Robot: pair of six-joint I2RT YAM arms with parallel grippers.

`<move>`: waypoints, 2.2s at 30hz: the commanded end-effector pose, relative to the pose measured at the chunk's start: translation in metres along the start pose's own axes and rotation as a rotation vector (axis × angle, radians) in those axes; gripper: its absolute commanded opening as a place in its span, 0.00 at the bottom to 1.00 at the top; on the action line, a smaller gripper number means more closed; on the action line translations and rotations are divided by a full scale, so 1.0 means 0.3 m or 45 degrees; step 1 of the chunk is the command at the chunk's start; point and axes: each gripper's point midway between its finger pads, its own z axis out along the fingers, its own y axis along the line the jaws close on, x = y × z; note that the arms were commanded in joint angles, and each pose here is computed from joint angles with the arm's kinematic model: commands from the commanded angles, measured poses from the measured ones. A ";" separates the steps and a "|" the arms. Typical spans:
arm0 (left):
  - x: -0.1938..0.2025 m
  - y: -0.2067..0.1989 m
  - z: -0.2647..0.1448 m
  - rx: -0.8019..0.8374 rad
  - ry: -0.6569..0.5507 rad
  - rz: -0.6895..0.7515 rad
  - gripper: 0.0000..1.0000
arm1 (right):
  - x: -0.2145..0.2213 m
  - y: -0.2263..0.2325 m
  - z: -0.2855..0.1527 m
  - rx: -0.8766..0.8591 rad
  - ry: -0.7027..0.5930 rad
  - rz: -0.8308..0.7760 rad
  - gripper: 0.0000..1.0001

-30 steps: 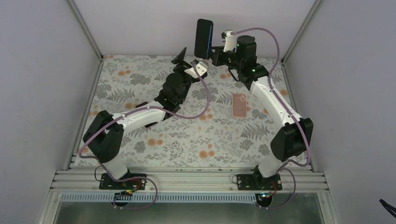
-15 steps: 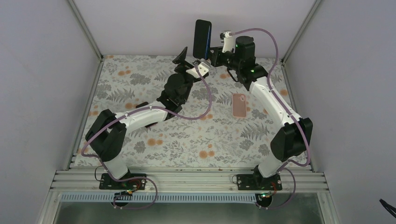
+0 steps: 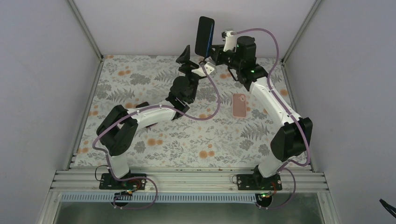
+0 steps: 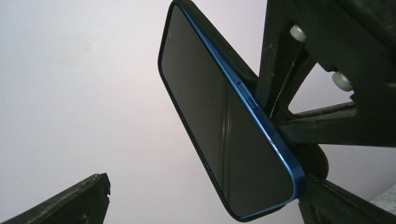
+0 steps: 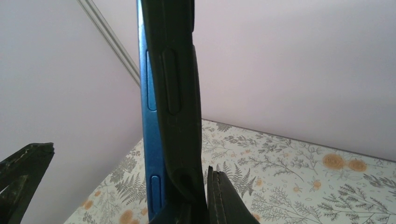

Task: Take the phone out of the phone case
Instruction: Remove the phone case from the phone.

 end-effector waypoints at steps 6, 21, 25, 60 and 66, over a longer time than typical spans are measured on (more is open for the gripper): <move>-0.099 0.141 0.007 -0.288 -0.085 -0.001 0.75 | 0.086 0.189 -0.054 -0.352 0.160 -0.049 0.03; -0.152 0.205 -0.035 -0.451 -0.205 0.183 0.34 | 0.194 0.254 -0.125 -0.513 0.338 -0.035 0.03; -0.153 0.205 -0.032 -0.437 -0.197 0.173 0.23 | 0.191 0.255 -0.127 -0.514 0.336 -0.040 0.03; -0.334 0.135 -0.130 -0.153 -0.165 -0.087 0.02 | 0.117 -0.282 -0.089 0.628 0.116 -0.308 0.03; -0.302 0.128 -0.155 -0.094 -0.138 -0.052 0.02 | 0.152 -0.334 -0.081 0.652 0.161 -0.309 0.03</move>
